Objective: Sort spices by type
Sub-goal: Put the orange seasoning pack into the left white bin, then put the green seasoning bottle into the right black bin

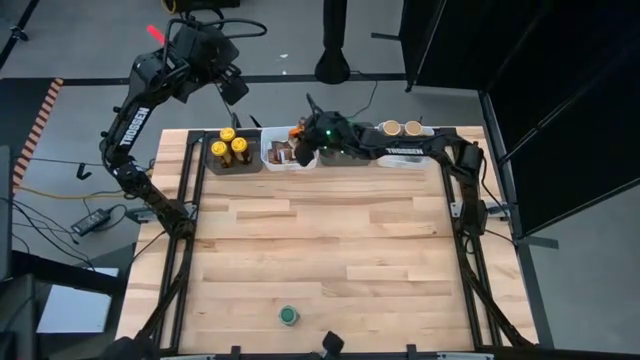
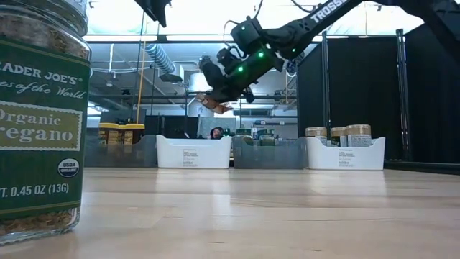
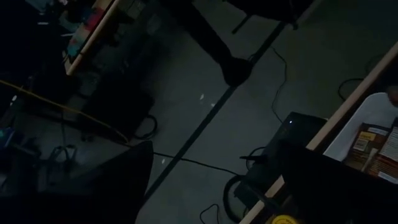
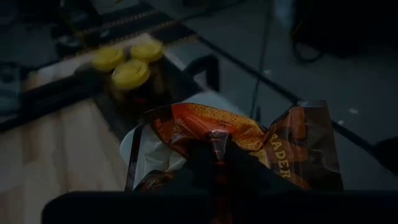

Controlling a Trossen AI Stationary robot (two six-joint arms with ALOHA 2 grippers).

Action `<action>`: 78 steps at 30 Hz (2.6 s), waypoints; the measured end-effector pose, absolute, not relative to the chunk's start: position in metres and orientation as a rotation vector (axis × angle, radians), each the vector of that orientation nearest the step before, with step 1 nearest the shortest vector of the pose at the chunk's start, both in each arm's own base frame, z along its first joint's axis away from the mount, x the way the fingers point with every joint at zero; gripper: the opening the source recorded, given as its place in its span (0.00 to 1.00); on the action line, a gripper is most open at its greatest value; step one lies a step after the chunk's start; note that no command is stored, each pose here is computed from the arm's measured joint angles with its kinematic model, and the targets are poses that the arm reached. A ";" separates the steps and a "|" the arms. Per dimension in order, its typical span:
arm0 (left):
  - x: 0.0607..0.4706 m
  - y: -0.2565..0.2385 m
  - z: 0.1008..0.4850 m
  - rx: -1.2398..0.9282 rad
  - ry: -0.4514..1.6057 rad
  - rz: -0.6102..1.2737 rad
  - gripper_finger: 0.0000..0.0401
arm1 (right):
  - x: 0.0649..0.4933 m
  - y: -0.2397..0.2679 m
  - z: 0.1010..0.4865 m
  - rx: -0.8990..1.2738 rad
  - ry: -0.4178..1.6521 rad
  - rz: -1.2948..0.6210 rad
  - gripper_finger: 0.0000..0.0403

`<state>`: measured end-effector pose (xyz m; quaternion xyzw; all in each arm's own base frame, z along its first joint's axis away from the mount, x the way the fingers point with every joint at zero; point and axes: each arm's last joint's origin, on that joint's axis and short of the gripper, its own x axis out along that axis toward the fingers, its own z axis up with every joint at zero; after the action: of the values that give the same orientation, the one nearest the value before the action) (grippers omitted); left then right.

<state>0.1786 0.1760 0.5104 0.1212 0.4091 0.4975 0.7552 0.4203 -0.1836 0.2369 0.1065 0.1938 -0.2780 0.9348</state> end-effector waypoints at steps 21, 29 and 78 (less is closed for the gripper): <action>0.174 0.180 0.509 0.231 0.901 1.082 0.86 | 0.444 -0.198 0.261 0.204 0.491 -0.472 0.44; 0.173 0.179 0.507 0.228 0.916 1.073 0.86 | 0.455 -0.140 0.284 0.253 0.632 0.028 0.52; 0.175 0.179 0.509 0.221 0.885 1.070 0.86 | 0.472 0.221 0.189 -0.446 0.560 0.622 0.84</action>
<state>0.1748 0.1794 0.5090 0.1017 0.4067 0.4922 0.7629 0.4716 0.2214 0.1889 -0.2147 0.2697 0.2996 0.8896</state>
